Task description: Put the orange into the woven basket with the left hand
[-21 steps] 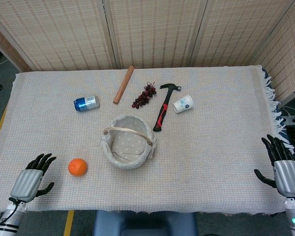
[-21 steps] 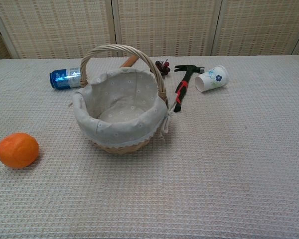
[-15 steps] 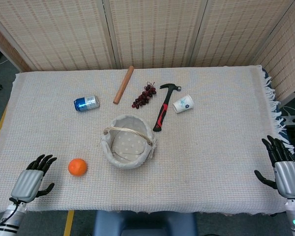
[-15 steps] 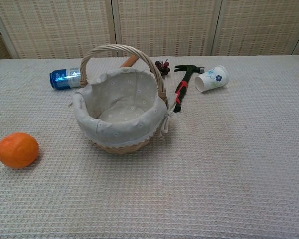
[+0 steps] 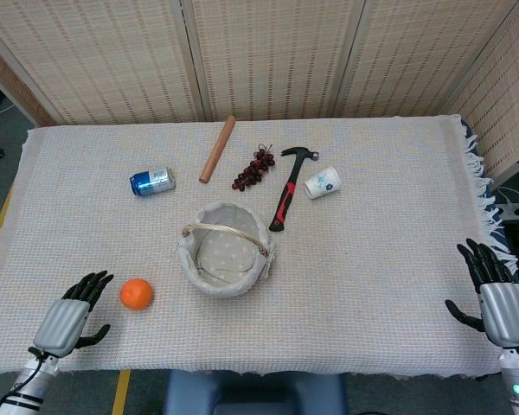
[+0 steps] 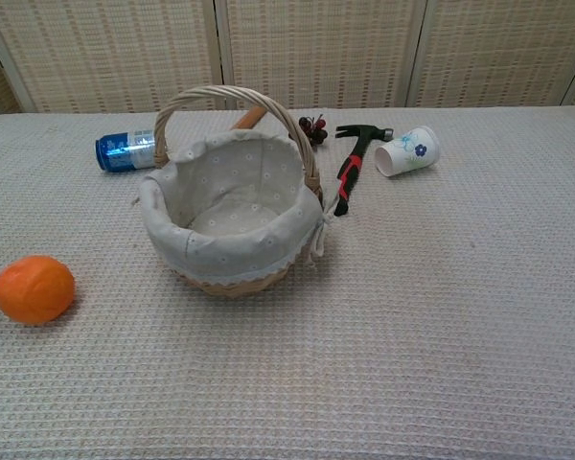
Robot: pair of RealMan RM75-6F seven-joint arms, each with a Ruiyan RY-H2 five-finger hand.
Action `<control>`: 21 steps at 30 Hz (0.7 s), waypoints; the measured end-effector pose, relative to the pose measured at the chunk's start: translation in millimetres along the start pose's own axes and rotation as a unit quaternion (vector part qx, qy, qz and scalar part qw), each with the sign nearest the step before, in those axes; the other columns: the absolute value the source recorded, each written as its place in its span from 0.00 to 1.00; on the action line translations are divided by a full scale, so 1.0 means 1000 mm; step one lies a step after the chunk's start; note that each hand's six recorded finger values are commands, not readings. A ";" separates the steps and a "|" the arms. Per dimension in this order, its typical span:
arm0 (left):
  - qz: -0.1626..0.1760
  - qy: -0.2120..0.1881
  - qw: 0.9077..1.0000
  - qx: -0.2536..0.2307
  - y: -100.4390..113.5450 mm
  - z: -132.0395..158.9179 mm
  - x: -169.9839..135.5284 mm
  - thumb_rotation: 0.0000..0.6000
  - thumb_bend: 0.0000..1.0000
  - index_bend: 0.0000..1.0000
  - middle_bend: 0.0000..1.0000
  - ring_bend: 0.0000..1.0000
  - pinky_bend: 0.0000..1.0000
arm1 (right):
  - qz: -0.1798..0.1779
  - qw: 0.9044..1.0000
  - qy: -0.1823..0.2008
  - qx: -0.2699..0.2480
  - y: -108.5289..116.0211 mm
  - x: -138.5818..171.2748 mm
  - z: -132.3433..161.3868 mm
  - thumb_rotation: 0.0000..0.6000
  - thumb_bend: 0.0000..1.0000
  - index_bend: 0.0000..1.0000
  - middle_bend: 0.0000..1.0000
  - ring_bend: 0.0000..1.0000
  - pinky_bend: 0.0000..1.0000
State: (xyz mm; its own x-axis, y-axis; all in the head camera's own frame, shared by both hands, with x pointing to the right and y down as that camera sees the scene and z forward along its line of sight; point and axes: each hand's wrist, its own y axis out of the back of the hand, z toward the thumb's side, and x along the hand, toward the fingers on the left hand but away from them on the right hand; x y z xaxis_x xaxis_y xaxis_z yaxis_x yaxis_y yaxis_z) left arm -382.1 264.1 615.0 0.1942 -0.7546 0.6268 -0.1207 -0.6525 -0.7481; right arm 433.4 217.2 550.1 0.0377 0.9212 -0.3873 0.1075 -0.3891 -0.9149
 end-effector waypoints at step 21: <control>-0.041 -0.025 0.999 0.021 -0.043 0.044 0.056 1.00 0.30 0.00 0.00 0.00 0.15 | 0.015 1.000 0.007 -0.003 -0.002 -0.003 0.000 1.00 0.11 0.00 0.00 0.00 0.20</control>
State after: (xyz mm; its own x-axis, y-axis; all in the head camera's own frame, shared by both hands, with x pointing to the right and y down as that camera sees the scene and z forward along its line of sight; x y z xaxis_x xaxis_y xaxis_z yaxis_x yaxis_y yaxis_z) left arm -323.2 252.6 672.5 0.2508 -0.6939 0.6749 -0.0618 -0.7073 -0.7042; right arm 433.2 215.4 552.8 0.0539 0.9094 -0.4124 0.1113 -0.4159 -0.9026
